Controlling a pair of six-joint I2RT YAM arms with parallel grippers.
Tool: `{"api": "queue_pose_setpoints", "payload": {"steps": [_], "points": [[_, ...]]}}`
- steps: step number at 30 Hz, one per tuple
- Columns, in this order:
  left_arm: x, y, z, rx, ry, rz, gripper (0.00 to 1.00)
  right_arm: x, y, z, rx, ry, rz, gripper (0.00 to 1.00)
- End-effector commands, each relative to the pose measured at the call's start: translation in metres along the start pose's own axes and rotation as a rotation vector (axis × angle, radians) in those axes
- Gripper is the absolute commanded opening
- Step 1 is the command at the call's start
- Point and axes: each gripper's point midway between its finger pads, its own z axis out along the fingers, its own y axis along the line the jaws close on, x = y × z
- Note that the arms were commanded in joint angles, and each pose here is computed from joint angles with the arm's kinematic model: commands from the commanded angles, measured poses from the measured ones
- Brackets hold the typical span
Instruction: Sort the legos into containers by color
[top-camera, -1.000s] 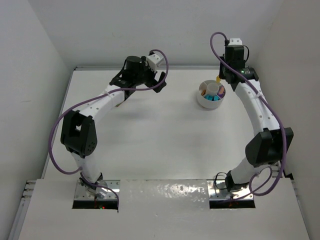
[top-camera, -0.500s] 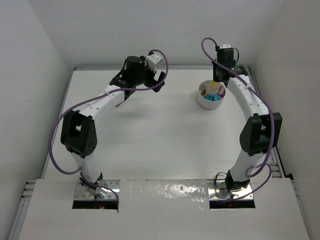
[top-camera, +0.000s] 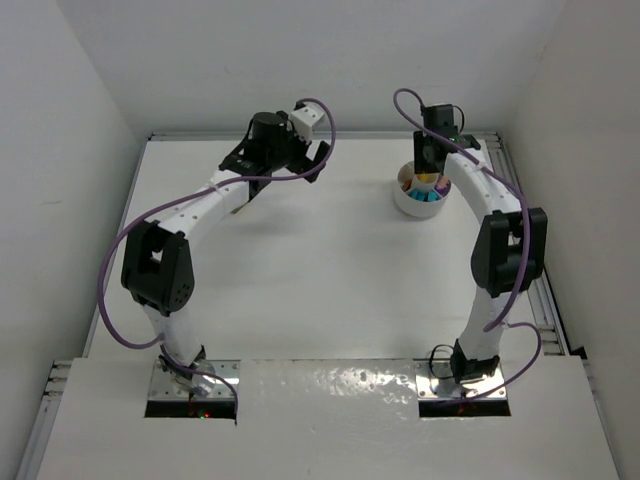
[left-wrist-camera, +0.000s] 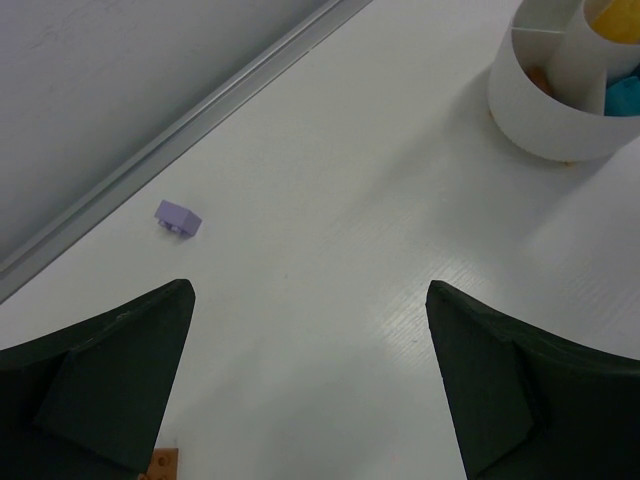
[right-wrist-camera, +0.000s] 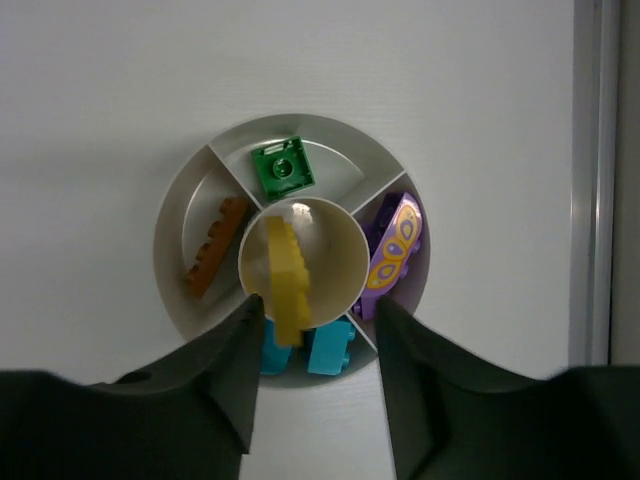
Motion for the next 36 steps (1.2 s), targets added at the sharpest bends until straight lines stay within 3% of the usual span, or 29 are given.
{"api": "queue_pose_setpoints", "payload": {"steps": [1, 5, 14, 15, 17, 18, 19, 20, 21, 22, 30, 36], "points": [[-0.010, 0.011, -0.008, -0.085, -0.009, -0.018, 1.00, -0.022, 0.003, -0.006, -0.024, -0.048, 0.013, 0.50], [-0.007, 0.023, -0.002, -0.148, 0.020, -0.043, 1.00, -0.037, 0.002, -0.014, -0.027, -0.083, 0.018, 0.62], [0.015, 0.079, 0.028, -0.340, 0.095, -0.151, 1.00, -0.064, 0.007, -0.051, -0.116, -0.180, 0.063, 0.63], [0.033, 0.088, 0.040, -0.355, 0.134, -0.167, 1.00, -0.064, 0.009, -0.053, -0.127, -0.184, 0.071, 0.63], [0.025, 0.104, 0.048, -0.387, 0.146, -0.198, 1.00, -0.063, 0.014, -0.062, -0.166, -0.194, 0.101, 0.63], [0.062, 0.112, 0.070, -0.410, 0.229, -0.219, 0.99, -0.063, 0.016, -0.065, -0.182, -0.199, 0.108, 0.63], [0.039, 0.126, 0.069, -0.453, 0.214, -0.229, 0.99, -0.065, 0.017, -0.073, -0.197, -0.214, 0.119, 0.63], [0.044, 0.134, 0.077, -0.481, 0.231, -0.236, 0.99, -0.062, 0.023, -0.075, -0.223, -0.211, 0.131, 0.62], [0.076, 0.140, 0.093, -0.520, 0.295, -0.237, 0.99, -0.062, 0.027, -0.078, -0.241, -0.213, 0.131, 0.62], [0.065, 0.147, 0.096, -0.547, 0.255, -0.242, 1.00, -0.062, 0.029, -0.081, -0.251, -0.216, 0.130, 0.62], [0.090, 0.167, 0.125, -0.672, 0.141, -0.288, 1.00, -0.047, 0.046, -0.099, -0.258, -0.172, 0.086, 0.59], [0.093, 0.164, 0.151, -0.633, 0.061, -0.345, 1.00, -0.032, 0.044, -0.111, -0.219, -0.135, 0.058, 0.59]]}}
